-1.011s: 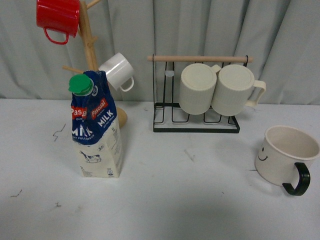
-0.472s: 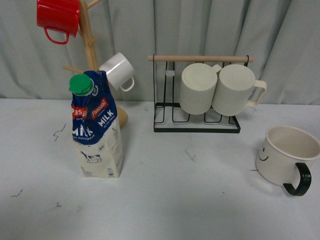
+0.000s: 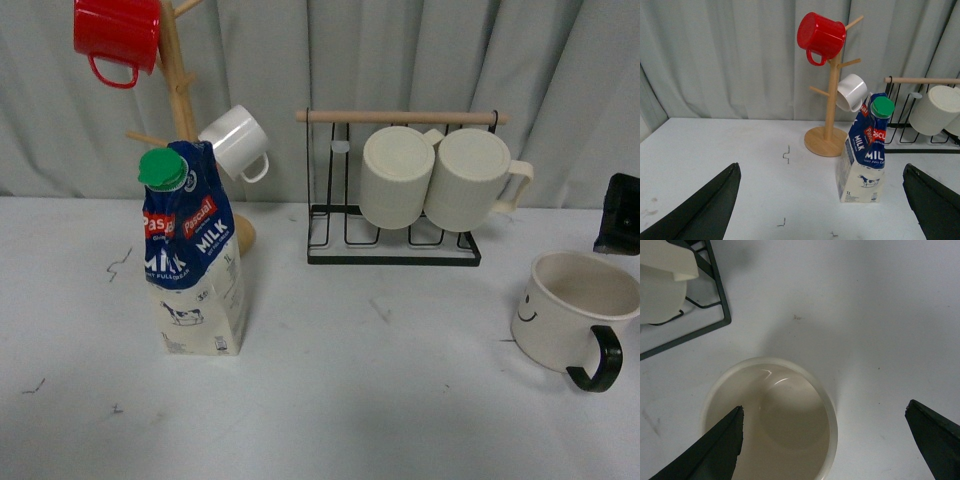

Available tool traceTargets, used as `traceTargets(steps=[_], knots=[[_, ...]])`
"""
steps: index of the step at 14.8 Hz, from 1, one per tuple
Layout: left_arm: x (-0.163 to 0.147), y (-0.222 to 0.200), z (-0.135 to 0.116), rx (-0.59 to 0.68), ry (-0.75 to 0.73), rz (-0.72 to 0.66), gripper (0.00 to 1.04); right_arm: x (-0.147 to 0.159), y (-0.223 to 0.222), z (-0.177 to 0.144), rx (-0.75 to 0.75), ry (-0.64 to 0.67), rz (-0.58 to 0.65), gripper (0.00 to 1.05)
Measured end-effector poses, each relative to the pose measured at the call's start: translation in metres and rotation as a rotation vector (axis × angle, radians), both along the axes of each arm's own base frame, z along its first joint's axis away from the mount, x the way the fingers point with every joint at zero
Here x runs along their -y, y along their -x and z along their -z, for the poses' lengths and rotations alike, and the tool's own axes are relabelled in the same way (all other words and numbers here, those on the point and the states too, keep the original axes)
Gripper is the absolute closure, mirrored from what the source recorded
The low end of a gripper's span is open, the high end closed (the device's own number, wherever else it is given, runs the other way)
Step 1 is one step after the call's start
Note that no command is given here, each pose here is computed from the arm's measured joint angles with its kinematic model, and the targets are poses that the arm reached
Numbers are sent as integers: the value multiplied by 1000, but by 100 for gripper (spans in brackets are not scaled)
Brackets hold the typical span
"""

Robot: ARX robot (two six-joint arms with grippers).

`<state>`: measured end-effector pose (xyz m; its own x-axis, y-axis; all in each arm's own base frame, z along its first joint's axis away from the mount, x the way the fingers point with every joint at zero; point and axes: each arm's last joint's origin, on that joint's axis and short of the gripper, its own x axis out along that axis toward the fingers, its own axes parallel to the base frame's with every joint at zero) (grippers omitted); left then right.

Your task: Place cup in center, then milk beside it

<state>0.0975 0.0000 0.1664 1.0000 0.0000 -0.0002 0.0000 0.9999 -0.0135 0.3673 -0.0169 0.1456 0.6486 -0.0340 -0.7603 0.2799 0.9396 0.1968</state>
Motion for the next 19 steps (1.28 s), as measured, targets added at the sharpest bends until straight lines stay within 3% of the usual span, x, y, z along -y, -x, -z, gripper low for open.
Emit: traceTargets(steps=[7, 11, 14, 15, 17, 19], knots=[[0, 0, 0, 0, 0, 0, 7, -3, -6, 28, -43, 24, -42, 9], [0, 0, 0, 0, 0, 0, 7, -3, -7, 28, -31, 26, -45, 53], [0, 0, 0, 0, 0, 0, 7, -2, -7, 28, -29, 31, -53, 93], [0, 0, 0, 0, 0, 0, 7, -2, -7, 28, -28, 32, -63, 101], [0, 0, 0, 0, 0, 0, 7, -3, -3, 21, -19, 30, -82, 101], [0, 0, 0, 0, 0, 0, 7, -15, 2, -7, 48, 46, -169, 101]])
